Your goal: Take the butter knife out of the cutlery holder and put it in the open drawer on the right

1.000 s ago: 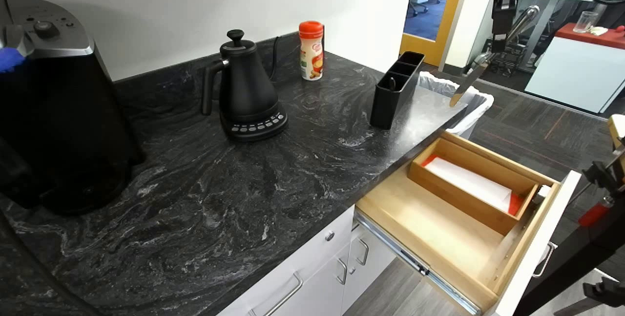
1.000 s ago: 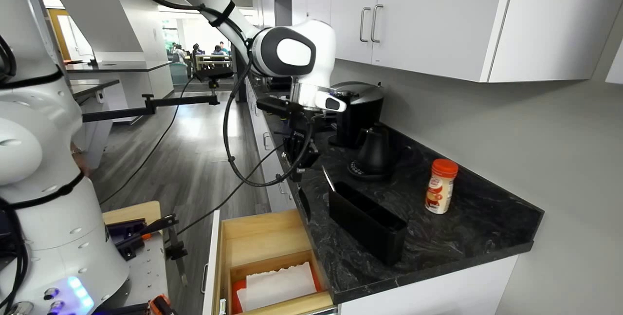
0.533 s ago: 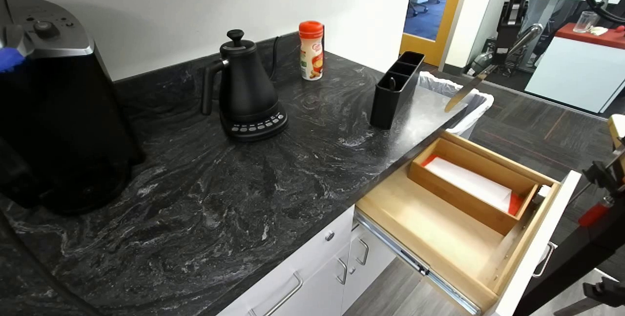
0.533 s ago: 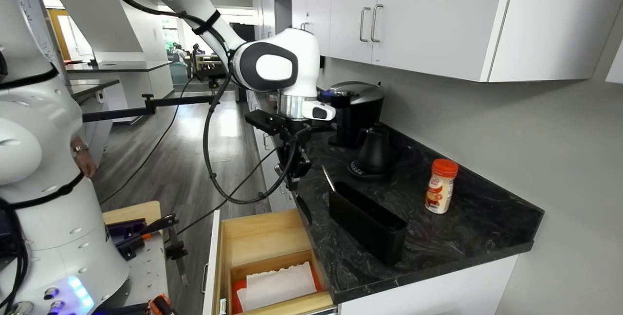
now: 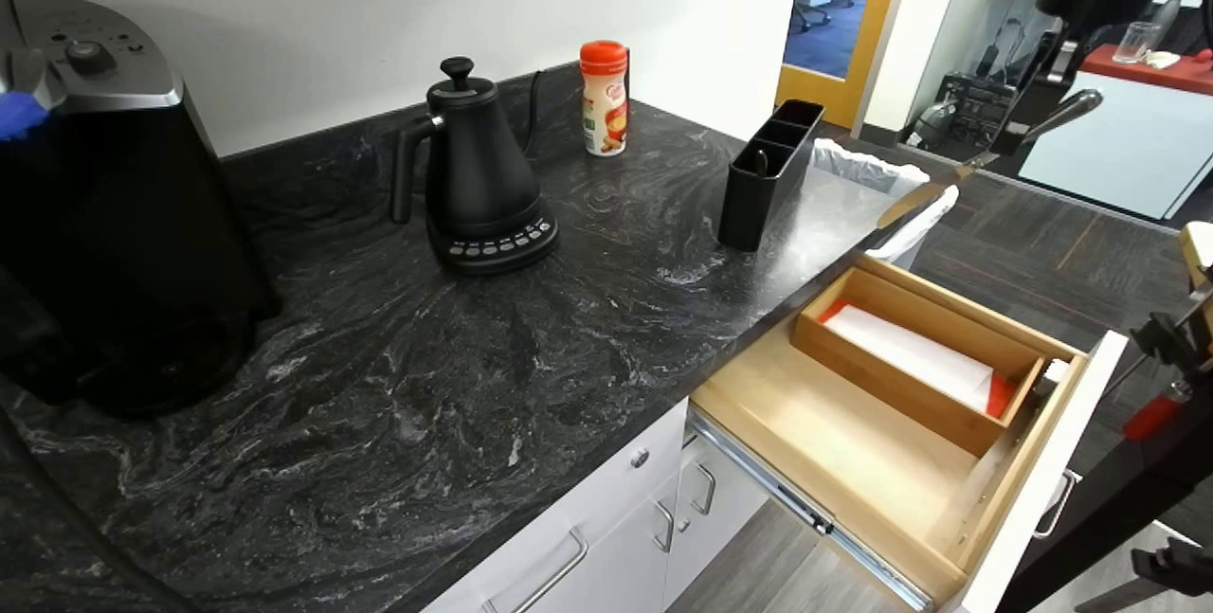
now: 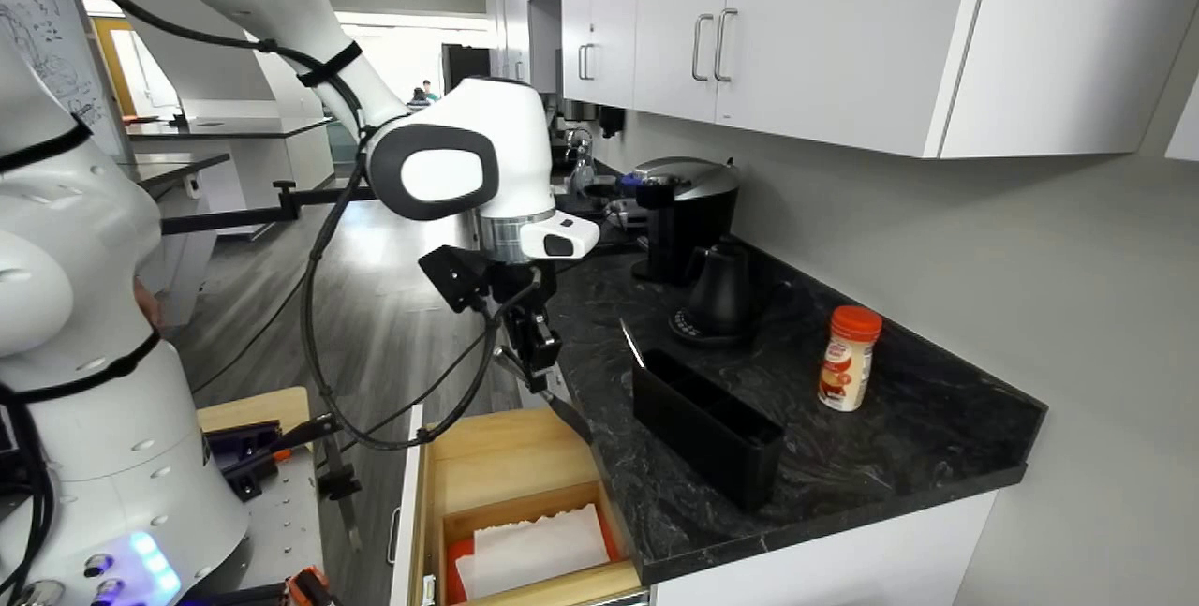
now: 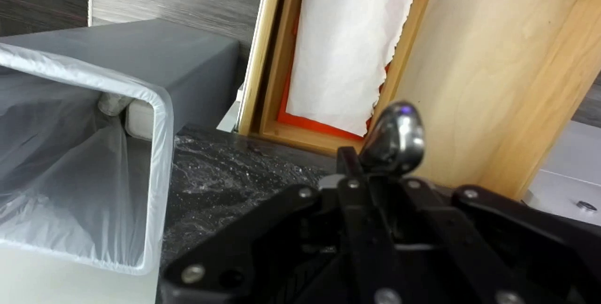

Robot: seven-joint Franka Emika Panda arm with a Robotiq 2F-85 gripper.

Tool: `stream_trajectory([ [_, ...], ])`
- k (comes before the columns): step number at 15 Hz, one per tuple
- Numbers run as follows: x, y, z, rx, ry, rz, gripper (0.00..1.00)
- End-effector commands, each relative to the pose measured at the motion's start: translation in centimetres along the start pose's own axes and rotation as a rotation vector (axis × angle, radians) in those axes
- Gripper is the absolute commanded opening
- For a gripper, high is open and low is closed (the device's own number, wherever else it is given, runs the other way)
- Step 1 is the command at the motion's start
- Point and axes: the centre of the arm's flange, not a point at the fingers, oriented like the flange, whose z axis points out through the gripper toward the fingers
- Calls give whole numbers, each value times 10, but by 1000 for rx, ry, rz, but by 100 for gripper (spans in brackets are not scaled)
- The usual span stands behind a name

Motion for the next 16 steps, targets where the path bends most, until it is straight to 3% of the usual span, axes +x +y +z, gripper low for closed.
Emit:
stream_trajectory([
  [1,-67,15,-14,28,77,33,3],
  [9,-70,26,-28,57,173,26,3],
  [16,-62,13,-29,178,193,14,3],
])
